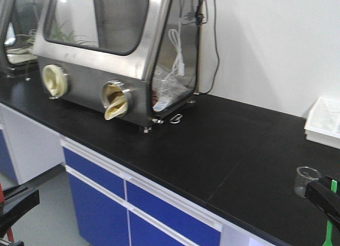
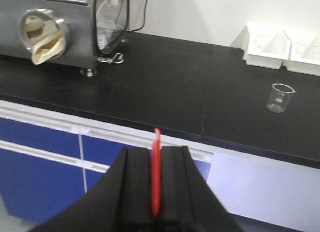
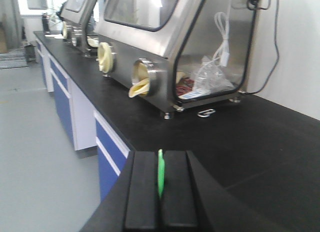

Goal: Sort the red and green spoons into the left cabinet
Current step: 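Drive the base away from the bench along the lab benches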

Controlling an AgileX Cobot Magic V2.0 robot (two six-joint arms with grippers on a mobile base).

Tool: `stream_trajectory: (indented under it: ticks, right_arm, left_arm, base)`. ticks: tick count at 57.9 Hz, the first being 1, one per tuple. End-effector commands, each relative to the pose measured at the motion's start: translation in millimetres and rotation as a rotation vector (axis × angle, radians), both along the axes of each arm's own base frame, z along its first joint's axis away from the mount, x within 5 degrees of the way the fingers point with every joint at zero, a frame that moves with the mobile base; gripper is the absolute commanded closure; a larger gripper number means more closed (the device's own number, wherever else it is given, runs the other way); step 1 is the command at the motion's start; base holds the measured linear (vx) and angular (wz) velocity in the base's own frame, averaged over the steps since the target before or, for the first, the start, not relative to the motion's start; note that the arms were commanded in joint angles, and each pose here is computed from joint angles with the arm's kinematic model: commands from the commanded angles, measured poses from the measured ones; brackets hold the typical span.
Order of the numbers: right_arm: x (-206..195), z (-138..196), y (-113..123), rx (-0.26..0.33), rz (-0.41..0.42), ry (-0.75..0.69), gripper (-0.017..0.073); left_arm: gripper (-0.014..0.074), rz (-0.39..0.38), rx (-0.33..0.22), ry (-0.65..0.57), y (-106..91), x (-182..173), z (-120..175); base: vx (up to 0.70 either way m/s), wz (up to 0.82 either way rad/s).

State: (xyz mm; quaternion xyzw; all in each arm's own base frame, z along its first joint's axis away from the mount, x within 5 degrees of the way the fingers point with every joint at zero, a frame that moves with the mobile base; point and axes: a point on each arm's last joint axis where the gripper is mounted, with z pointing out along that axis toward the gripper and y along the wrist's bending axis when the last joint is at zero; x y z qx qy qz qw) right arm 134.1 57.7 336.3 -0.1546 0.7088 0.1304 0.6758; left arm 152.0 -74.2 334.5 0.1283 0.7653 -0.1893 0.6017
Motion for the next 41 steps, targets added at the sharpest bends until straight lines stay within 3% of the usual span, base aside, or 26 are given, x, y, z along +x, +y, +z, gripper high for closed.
stream_trajectory:
  ticks: [1,41]
  right_arm:
    - [-1.9,18.4,1.1,0.041,0.018,-0.111,0.0561]
    - [-1.9,18.4,1.1,0.041,0.018,-0.111,0.0561]
  left_arm:
    - [0.0594,0.015,-0.052,-0.098,1.3,-0.4,18.6]
    - [0.0594,0.015,-0.052,-0.098,1.3,-0.4,18.6]
  base:
    - [-0.08,0.30]
    - [-0.04,0.26]
